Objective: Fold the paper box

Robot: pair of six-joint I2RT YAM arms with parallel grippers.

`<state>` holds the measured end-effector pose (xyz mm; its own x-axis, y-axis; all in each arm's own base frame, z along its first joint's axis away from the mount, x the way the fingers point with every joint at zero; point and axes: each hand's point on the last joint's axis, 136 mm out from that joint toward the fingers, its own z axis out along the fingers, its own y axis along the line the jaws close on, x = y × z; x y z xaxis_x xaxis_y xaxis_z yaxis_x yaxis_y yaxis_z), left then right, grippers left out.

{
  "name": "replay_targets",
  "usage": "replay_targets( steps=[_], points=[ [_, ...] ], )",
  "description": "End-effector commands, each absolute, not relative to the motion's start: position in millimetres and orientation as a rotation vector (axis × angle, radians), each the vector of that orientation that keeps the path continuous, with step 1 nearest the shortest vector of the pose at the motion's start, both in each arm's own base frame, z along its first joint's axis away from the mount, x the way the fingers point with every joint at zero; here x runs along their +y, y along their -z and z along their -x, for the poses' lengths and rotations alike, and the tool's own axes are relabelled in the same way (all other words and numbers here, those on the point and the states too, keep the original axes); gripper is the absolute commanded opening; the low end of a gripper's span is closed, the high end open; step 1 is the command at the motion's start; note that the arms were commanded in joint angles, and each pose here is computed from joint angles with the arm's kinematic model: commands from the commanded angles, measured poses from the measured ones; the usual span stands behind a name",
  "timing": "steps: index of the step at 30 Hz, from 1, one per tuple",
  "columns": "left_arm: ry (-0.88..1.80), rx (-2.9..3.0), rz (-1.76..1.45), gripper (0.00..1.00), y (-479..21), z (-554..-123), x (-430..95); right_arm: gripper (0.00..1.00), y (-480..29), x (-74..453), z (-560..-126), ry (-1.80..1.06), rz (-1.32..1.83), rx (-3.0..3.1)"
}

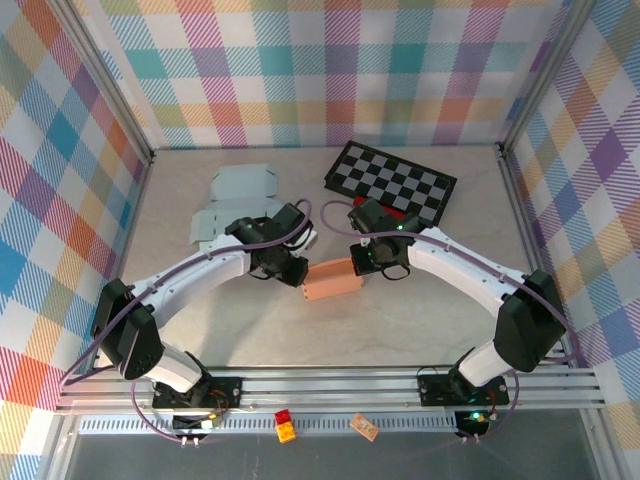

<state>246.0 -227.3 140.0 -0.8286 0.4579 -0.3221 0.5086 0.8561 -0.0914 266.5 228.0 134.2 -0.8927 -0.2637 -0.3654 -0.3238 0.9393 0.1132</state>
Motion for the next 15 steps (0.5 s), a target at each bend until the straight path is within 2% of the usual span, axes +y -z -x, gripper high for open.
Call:
replay_targets(
  steps=[1,12,15],
  points=[
    [0.266,2.732,-0.713,0.2,-145.6,-249.3,-234.2,0.0,-128.3,225.9,-255.5,-0.236,0.439,2.796],
    [0.29,2.769,-0.617,0.01,-148.1,-252.0,-240.8,0.0,-128.6,224.5,-256.0,-0.239,0.384,2.797],
    [0.286,2.797,-0.551,0.0,-146.5,-251.6,-240.2,0.0,-127.8,228.0,-254.8,-0.273,0.342,2.807]
  ],
)
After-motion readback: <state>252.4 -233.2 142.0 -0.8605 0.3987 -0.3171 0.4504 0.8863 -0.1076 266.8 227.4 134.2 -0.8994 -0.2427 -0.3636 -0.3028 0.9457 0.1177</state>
